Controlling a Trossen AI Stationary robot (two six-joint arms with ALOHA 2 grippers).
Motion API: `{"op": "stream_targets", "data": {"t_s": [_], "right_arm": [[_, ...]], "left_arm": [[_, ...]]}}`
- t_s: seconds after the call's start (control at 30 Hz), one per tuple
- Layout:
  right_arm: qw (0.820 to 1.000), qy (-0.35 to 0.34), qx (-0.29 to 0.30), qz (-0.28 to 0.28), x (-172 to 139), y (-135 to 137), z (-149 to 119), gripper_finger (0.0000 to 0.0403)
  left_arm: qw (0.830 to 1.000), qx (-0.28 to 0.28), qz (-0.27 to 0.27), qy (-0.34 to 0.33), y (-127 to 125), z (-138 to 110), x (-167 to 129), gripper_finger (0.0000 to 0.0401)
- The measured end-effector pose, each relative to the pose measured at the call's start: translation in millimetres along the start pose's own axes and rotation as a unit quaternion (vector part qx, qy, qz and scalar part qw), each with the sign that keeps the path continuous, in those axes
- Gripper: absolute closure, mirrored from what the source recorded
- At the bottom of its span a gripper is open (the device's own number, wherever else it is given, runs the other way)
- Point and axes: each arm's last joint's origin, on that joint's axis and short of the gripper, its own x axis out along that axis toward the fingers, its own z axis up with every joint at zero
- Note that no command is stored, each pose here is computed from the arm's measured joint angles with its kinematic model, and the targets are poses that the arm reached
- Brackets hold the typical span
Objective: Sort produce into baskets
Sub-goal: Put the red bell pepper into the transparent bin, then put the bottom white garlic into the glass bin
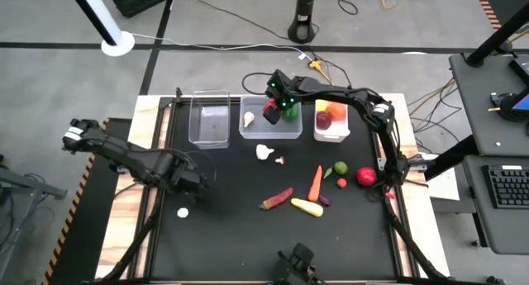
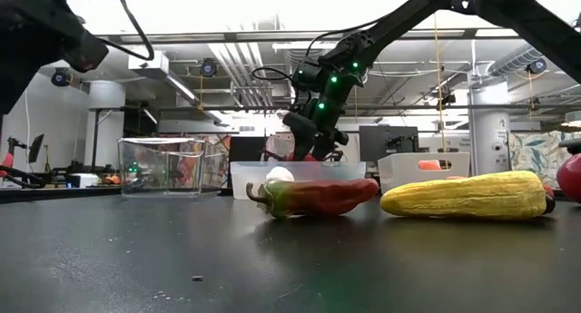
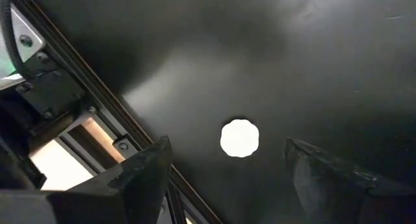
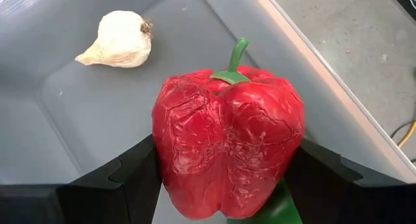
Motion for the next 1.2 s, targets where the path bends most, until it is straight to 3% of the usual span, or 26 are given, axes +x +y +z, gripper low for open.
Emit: {"op": "stream_targets", "data": {"t_s": [0.5, 0.83, 1.2], "right_arm": [[1.000, 0.007, 0.000, 0.001, -1, 0, -1, 0.0078], [1.000, -0.001, -0.001, 0.001, -21, 1, 2, 0.0093], [0.999, -0.033, -0.002, 0.004, -52, 3, 9, 0.0103]], "left_arm": [[1.000, 0.002, -0.015, 0.022, -4, -9, 13, 0.0125], [0.999, 0.002, -0.029, 0.033, -9, -32, 18, 0.0132], [0.998, -0.024, -0.048, 0.040, -7, -37, 55, 0.0174]]}}
